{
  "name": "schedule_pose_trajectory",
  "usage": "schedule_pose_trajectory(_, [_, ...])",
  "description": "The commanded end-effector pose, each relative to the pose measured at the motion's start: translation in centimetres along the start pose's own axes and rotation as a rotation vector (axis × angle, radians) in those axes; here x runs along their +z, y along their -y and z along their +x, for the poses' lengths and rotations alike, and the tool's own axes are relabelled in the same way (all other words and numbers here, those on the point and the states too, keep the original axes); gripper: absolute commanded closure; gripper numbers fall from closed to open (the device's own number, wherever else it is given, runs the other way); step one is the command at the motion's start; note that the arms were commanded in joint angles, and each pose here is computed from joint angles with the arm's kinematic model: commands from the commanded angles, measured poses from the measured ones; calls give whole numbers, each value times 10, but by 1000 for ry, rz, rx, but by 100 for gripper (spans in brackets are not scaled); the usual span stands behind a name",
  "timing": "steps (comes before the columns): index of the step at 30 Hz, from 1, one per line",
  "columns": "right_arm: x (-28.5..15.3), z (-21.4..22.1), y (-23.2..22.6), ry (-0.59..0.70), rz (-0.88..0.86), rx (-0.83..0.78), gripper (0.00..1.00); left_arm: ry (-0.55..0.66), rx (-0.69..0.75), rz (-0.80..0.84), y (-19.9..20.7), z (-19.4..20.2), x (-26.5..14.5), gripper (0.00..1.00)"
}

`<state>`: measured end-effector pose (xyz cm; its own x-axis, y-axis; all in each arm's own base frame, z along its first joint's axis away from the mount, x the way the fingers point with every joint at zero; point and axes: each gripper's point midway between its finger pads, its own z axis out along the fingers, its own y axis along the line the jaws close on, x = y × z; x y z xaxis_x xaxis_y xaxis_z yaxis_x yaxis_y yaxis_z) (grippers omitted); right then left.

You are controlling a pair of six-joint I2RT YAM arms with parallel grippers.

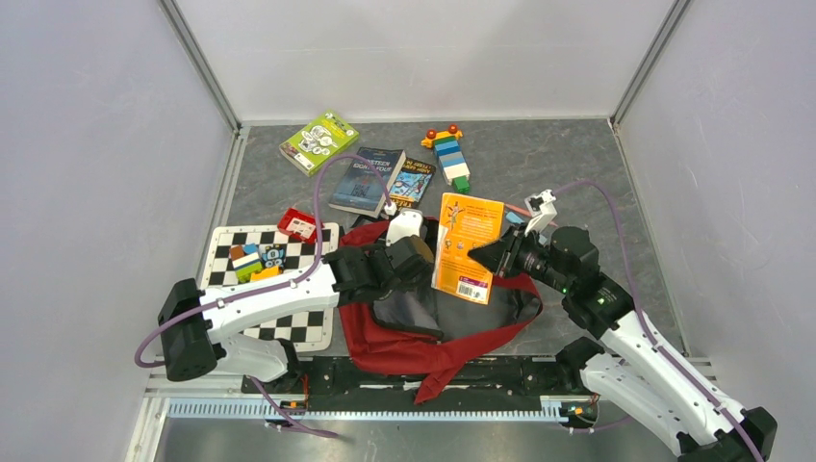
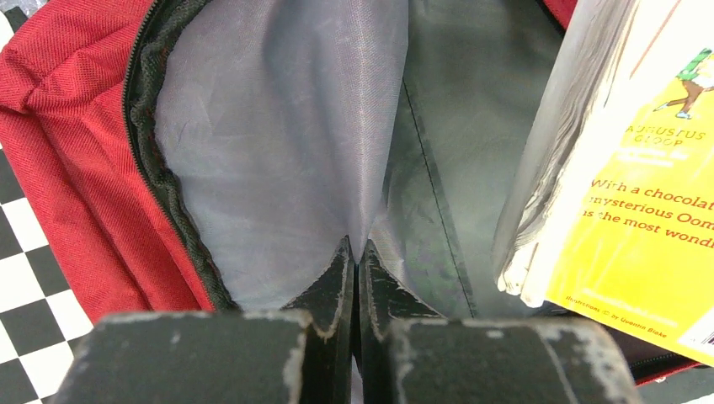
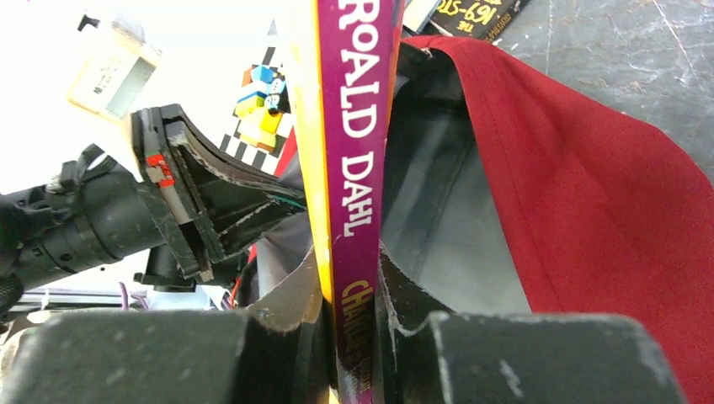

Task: Pack the student bag
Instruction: Place the book in the student bag.

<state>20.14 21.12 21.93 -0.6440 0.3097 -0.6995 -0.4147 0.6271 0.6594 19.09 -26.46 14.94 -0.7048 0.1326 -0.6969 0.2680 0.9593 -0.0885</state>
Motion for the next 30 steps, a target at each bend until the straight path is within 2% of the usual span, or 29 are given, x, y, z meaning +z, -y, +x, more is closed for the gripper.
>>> schedule_pose_trajectory(1, [-1, -29, -33, 97, -114, 3, 100, 72, -28, 66, 13, -22, -10, 98])
schedule_pose_trajectory(7, [19, 8, -15, 34, -104, 74, 100, 104, -49, 107, 18, -32, -17, 98])
schedule_pose_trajectory(14, [39, 49, -17, -63, -119, 113, 100, 138, -71, 140, 20, -42, -25, 98])
schedule_pose_trajectory(25, [42, 122, 23, -224, 31, 173, 100, 175, -105, 133, 9, -46, -31, 98])
schedule_pose_trajectory(30, [50, 114, 2, -215, -50, 155, 100, 157, -90, 170, 14, -41, -29, 98])
